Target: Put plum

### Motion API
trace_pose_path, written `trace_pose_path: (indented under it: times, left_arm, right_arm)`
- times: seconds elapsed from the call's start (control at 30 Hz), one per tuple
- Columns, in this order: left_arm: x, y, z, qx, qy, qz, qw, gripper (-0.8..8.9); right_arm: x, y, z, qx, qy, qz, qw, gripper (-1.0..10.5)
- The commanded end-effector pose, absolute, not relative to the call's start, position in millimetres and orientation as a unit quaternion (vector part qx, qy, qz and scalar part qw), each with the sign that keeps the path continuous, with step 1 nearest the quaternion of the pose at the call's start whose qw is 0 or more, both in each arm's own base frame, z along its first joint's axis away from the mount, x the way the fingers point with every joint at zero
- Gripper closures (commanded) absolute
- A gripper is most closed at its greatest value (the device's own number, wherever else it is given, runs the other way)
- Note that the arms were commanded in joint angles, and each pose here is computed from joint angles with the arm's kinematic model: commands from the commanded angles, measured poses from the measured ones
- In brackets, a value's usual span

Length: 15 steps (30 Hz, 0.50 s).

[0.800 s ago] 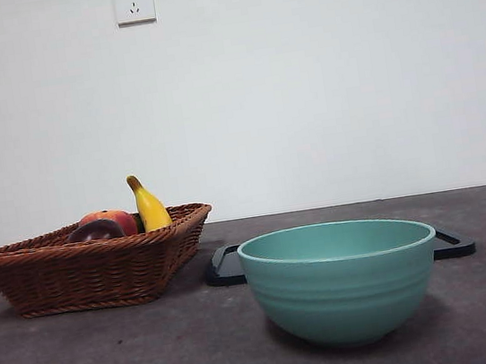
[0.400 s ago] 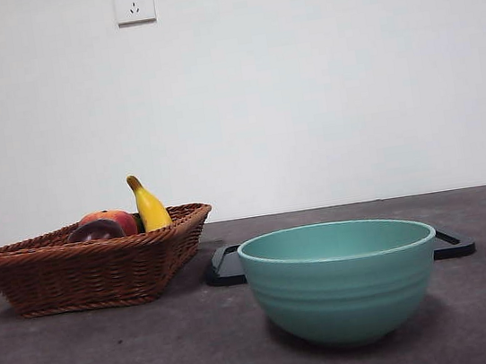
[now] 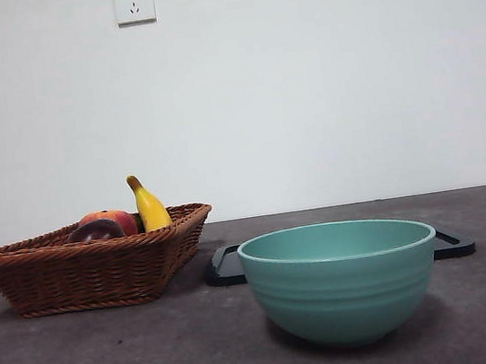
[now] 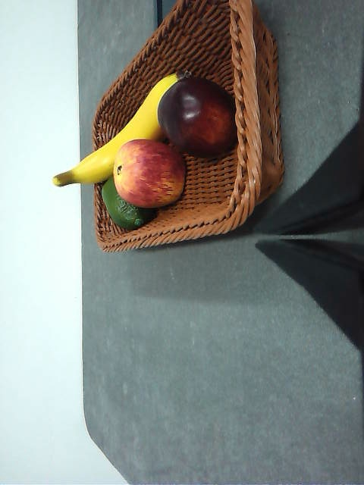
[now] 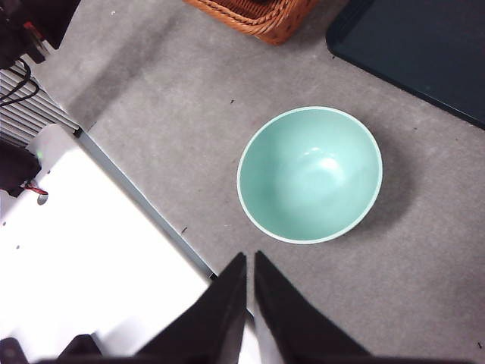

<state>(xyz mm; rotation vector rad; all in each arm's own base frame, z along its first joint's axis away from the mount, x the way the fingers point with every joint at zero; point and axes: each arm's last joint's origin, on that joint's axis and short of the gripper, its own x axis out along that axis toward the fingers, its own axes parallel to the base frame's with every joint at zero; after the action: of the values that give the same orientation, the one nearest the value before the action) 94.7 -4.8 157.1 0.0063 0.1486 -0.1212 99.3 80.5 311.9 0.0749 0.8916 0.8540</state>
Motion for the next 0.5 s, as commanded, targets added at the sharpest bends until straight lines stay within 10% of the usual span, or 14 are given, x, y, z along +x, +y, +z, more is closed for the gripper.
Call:
trace_pose_path:
  times: [0.03, 0.23, 0.5]
  left_arm:
    - [95.5, -4.5, 149.5, 0.002, 0.088, -0.058, 0.994, 8.05]
    - [95.5, -4.5, 149.5, 0.002, 0.088, -0.058, 0.994, 8.05]
    - [95.5, -4.5, 149.5, 0.002, 0.088, -0.058, 0.994, 8.05]
  right_arm:
    - [100.0, 81.9, 317.0, 0.03, 0.406, 0.407, 0.818, 9.4]
    - [101.9, 71.2, 321.7, -0.008, 0.354, 0.4, 0.845, 9.4]
    - [107.5, 30.4, 328.1, 0.01, 0.173, 0.263, 0.949, 9.4]
